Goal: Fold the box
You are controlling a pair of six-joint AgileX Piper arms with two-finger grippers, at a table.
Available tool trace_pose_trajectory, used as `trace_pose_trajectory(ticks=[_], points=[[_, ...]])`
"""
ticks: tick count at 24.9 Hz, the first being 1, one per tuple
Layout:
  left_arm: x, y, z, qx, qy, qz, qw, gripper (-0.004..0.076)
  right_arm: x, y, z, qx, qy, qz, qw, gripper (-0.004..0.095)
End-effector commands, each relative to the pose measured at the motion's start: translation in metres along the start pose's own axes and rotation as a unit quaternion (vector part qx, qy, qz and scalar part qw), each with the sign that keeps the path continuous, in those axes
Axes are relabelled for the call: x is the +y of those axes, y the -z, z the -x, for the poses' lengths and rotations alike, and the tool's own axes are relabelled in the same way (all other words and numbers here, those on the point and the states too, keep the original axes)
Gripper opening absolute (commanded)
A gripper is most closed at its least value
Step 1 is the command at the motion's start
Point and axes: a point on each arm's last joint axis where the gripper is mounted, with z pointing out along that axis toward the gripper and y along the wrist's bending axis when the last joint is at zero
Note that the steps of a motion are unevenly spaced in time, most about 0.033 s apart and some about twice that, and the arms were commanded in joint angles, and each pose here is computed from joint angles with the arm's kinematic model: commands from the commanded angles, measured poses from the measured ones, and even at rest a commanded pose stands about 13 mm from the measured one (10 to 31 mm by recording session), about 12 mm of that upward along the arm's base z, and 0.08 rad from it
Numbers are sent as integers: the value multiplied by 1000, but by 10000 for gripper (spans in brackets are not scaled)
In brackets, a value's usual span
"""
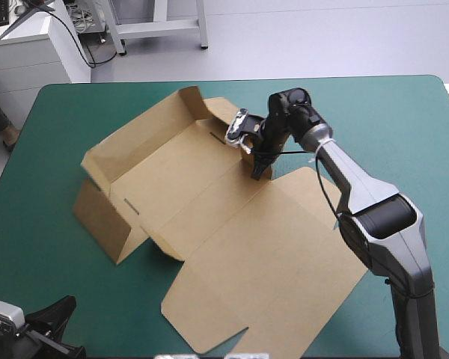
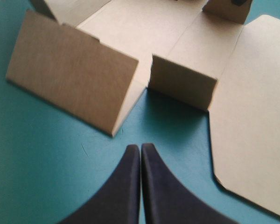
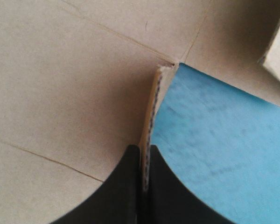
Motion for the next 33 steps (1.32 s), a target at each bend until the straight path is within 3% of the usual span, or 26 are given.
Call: trace_pose_trajectory(ticks=[1,4,10,16,20,23,30,33], points=[[-2,5,11,-47,1,-11,999,-8,25,41,27,-27,89,-25,995,-19],[-2,5,11,-47,1,-11,999,-8,49,35,42,20,177,-55,982,-19],[-2,5,11,-47,1,-11,999,-8,59,19,26,58,174,-26,983,-19],[-2,5,11,-47,1,-11,999,-8,73,25,39,-14,234,27,972,-19],[-2,5,11,-47,1,-11,999,-8,84,25,50,-35,270,21,962,-19],[-2,5,11,-47,1,-11,999,-8,92,24,60,-44,288,3,957,-19],[-2,5,11,-47,-1,-11,999,-8,79,26,71,-66,304,-101,945,-19],[-2,5,11,-47,-1,-11,999,-8,74,28,73,-85,297,-118,944,-19]])
